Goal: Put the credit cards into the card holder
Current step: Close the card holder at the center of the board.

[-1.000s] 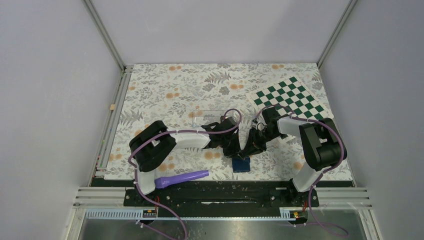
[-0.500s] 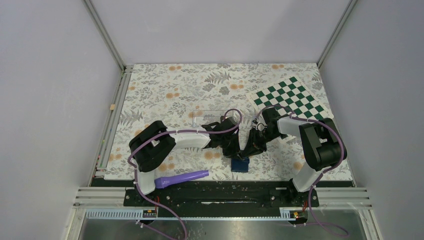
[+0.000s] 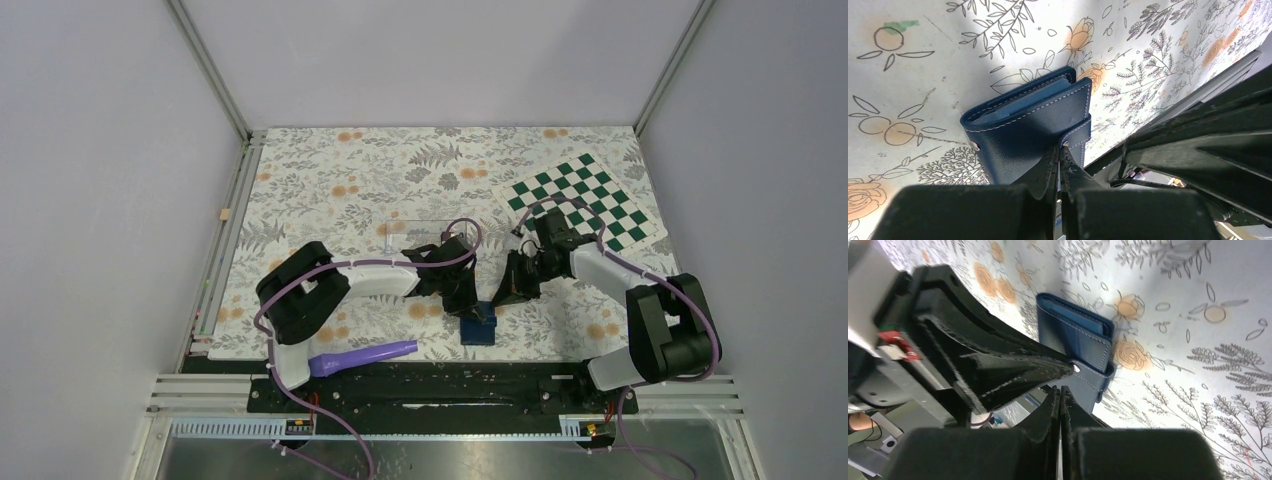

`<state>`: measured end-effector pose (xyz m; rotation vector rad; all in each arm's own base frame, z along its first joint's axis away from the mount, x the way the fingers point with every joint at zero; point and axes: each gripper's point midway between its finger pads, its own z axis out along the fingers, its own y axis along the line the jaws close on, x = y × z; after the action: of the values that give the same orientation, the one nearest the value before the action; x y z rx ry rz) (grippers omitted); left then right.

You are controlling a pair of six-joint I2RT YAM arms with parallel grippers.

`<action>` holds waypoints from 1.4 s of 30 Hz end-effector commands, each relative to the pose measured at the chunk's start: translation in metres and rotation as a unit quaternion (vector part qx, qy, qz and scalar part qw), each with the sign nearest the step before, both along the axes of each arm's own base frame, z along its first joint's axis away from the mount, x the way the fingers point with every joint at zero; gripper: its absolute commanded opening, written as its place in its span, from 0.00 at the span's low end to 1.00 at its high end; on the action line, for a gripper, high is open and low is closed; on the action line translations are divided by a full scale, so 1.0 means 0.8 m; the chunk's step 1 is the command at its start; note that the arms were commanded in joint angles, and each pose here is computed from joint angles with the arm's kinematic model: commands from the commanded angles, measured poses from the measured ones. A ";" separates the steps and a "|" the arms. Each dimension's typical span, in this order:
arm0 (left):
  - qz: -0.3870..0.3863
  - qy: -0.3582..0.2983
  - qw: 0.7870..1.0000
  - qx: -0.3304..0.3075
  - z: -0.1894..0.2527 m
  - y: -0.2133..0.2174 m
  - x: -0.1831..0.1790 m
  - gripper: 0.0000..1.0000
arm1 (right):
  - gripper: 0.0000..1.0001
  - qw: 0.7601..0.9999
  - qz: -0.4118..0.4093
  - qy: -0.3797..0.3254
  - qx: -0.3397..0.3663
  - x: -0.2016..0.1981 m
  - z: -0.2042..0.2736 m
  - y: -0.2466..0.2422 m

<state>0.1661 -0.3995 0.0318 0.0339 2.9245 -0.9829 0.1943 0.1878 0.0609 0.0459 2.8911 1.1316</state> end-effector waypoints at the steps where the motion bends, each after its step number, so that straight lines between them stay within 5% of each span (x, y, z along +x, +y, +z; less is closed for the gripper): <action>1: 0.000 0.015 0.994 0.107 -0.048 0.059 -0.018 0.00 | 0.00 0.999 0.021 0.024 -0.035 -0.033 -0.021 -0.011; 16: -0.006 0.021 0.992 0.125 -0.061 0.068 -0.023 0.00 | 0.00 0.993 0.048 0.026 -0.103 -0.042 -0.058 0.003; 31: -0.010 0.023 0.991 0.129 -0.065 0.069 -0.024 0.00 | 0.00 0.997 0.039 -0.033 -0.054 -0.025 -0.015 0.020; 42: -0.011 0.023 0.991 0.131 -0.065 0.070 -0.023 0.00 | 0.00 0.994 0.040 0.005 -0.101 -0.031 -0.059 0.007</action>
<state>0.1656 -0.3981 0.0307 0.0592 2.9224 -0.9764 0.1663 0.1934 0.0237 -0.0623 3.0114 0.8959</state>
